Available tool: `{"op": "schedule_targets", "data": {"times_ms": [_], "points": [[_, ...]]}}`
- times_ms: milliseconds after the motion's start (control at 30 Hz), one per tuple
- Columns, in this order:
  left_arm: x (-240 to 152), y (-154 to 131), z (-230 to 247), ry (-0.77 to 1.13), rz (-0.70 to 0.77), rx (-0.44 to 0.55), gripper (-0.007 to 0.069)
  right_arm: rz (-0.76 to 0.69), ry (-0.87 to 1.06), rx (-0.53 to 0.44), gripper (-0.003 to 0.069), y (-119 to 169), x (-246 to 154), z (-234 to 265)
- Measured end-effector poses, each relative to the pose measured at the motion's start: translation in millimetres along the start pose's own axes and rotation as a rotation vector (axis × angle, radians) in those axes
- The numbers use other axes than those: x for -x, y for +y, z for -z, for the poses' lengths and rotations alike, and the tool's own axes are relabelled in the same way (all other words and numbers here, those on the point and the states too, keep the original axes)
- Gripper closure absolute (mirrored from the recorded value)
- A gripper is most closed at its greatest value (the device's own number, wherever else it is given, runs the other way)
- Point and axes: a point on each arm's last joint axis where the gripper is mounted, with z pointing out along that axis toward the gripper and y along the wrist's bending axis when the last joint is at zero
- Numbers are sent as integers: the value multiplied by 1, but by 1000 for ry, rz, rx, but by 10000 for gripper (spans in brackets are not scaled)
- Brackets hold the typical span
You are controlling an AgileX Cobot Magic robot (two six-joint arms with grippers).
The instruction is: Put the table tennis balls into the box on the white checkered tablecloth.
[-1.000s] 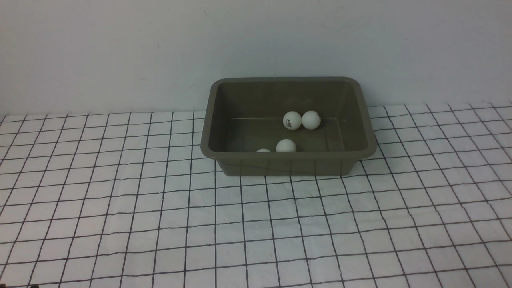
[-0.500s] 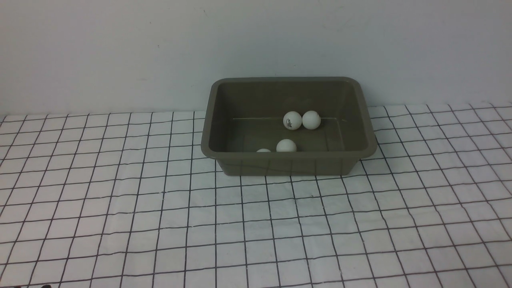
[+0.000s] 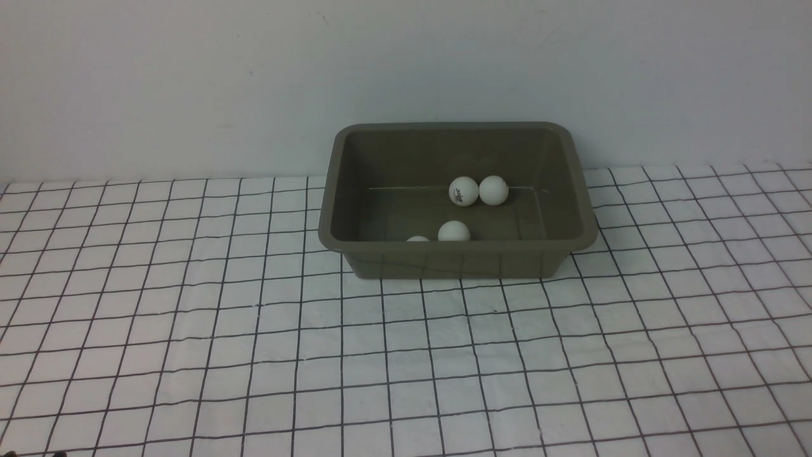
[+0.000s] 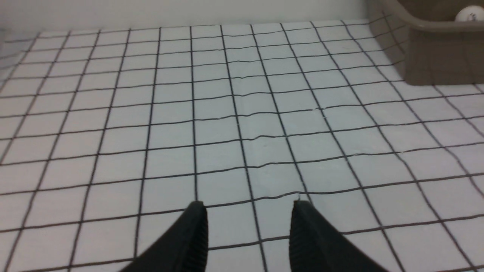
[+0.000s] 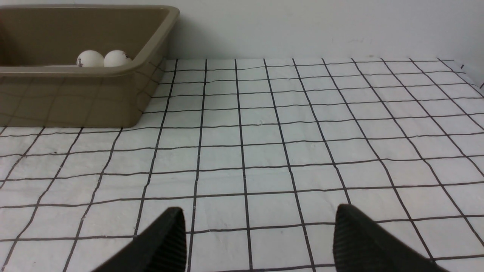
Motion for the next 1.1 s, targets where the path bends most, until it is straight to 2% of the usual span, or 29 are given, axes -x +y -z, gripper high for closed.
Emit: {"op": "schedule_targets", "data": {"times_ms": [1100], "points": [[0,1,0,0,-20,8,347,-1,-19,-2,185,0,1,0]]}}
